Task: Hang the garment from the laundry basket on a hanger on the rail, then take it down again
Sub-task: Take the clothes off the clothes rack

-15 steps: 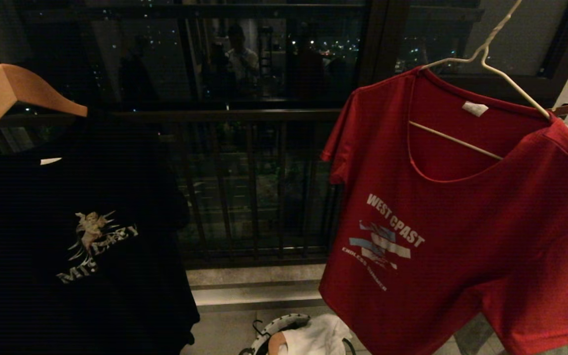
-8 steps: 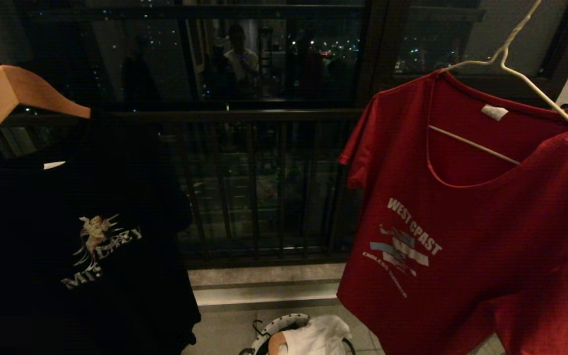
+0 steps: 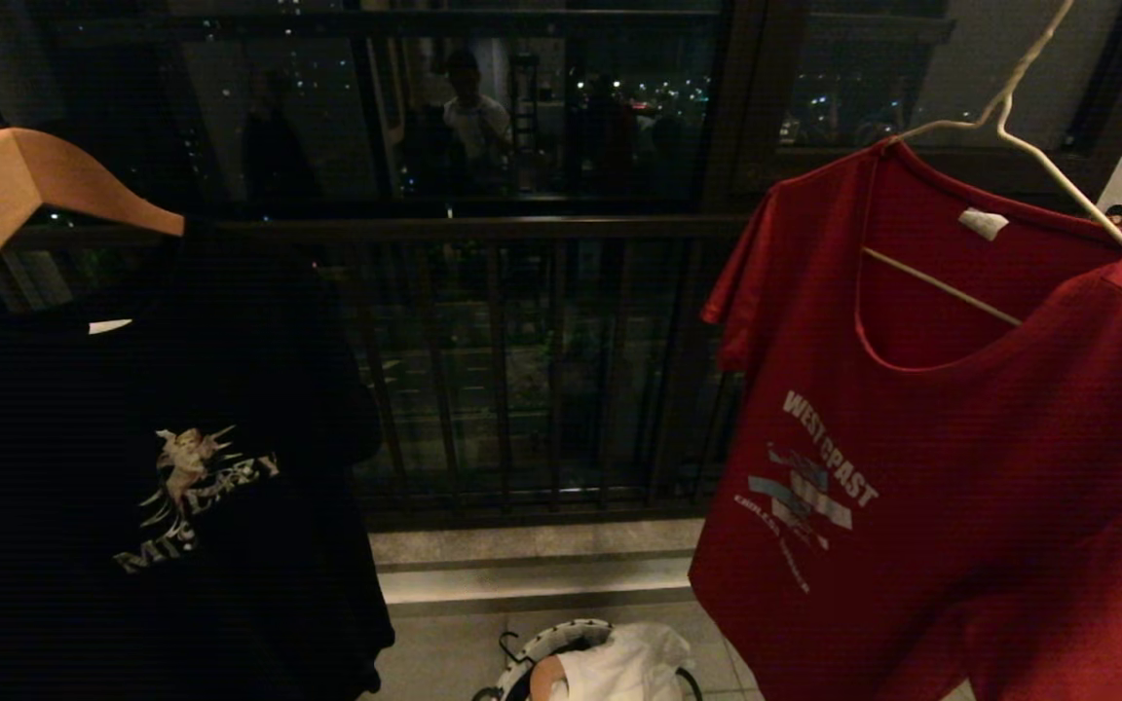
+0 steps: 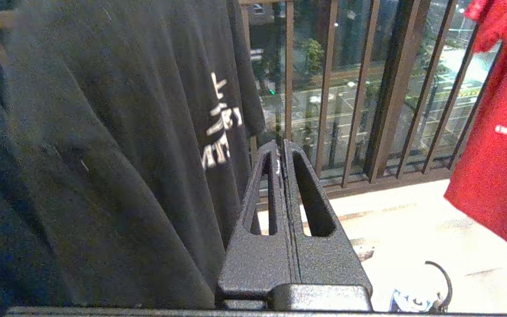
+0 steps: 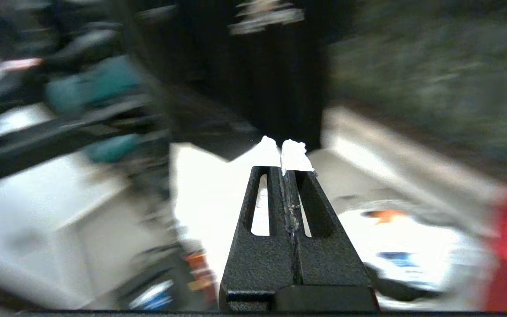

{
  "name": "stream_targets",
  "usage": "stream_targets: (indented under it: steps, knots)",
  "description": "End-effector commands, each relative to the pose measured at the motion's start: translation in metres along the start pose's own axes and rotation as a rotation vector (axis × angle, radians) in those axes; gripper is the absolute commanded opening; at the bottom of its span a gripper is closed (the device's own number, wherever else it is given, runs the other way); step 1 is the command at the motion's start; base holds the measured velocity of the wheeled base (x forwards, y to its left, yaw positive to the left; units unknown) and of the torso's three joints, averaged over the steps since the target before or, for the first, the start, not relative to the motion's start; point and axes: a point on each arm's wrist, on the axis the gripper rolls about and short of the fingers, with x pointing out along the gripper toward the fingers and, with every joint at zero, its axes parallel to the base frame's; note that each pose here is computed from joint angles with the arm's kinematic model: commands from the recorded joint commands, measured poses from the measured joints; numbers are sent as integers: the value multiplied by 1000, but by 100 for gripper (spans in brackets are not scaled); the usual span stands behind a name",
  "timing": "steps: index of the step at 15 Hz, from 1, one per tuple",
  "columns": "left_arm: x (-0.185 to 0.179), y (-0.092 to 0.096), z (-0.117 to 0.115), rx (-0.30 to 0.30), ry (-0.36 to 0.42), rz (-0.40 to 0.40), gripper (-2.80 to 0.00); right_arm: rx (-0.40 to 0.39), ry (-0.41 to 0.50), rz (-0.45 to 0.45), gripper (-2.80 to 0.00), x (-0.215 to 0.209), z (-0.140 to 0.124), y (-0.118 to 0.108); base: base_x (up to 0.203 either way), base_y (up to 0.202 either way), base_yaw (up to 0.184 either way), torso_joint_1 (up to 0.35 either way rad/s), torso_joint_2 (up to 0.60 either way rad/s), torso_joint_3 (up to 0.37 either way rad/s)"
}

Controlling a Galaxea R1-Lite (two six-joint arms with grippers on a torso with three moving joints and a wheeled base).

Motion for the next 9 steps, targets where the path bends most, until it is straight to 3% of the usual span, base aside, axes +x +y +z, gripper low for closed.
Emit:
stream_targets:
  steps: [1, 4, 7, 9]
  knots:
    - [-4, -1, -7, 3, -14, -3, -280, -71, -45, -123, -280, -4, -11, 2, 0, 0, 0, 0, 0, 0]
    - [-10, -2, -13, 18, -47, -2, -280, -140, -96, -385, -280, -4, -14, -9, 0, 0, 0, 0, 0, 0]
    - [-9, -2, -26, 80, -31, 0, -280, -137, -131, -693, -280, 5, -30, -36, 0, 0, 0, 0, 0, 0]
    - [-6, -2, -35, 105, -1, 0, -280, -175, -131, -768, -280, 8, -58, -48, 0, 0, 0, 0, 0, 0]
